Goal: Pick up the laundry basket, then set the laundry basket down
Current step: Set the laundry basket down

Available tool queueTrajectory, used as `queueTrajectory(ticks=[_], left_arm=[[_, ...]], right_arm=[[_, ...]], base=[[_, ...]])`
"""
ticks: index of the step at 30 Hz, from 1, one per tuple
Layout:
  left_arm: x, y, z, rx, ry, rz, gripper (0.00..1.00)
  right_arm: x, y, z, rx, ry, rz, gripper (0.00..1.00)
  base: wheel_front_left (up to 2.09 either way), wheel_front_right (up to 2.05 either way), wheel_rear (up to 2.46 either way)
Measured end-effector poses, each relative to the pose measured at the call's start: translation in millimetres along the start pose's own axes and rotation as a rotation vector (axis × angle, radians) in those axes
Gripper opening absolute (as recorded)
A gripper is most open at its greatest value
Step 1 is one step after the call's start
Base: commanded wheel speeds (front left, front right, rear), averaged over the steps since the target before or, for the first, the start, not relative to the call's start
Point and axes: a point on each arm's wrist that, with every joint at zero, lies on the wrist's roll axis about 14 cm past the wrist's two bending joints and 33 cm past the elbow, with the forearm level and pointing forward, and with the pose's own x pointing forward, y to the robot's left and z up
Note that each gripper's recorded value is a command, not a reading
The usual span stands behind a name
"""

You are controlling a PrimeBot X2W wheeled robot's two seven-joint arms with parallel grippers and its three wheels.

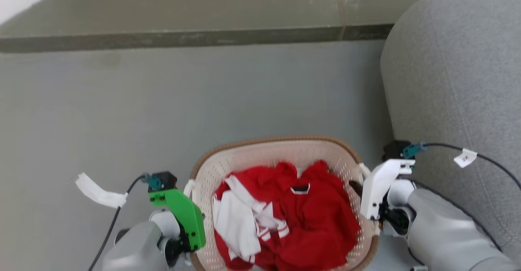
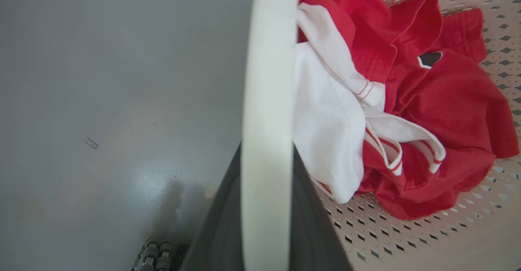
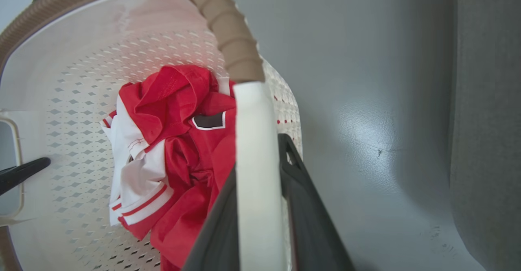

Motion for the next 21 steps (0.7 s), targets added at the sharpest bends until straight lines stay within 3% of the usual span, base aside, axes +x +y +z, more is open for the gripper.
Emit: queueTrajectory(ticks=[21], left_arm=[[55.6, 19.0, 29.5, -0.002, -0.031, -0.003, 0.0]], right_arm=[[48.9, -27.9, 16.0, 0.039, -0.053, -0.003, 0.0]], base=[[0.0, 0.0, 0.0]])
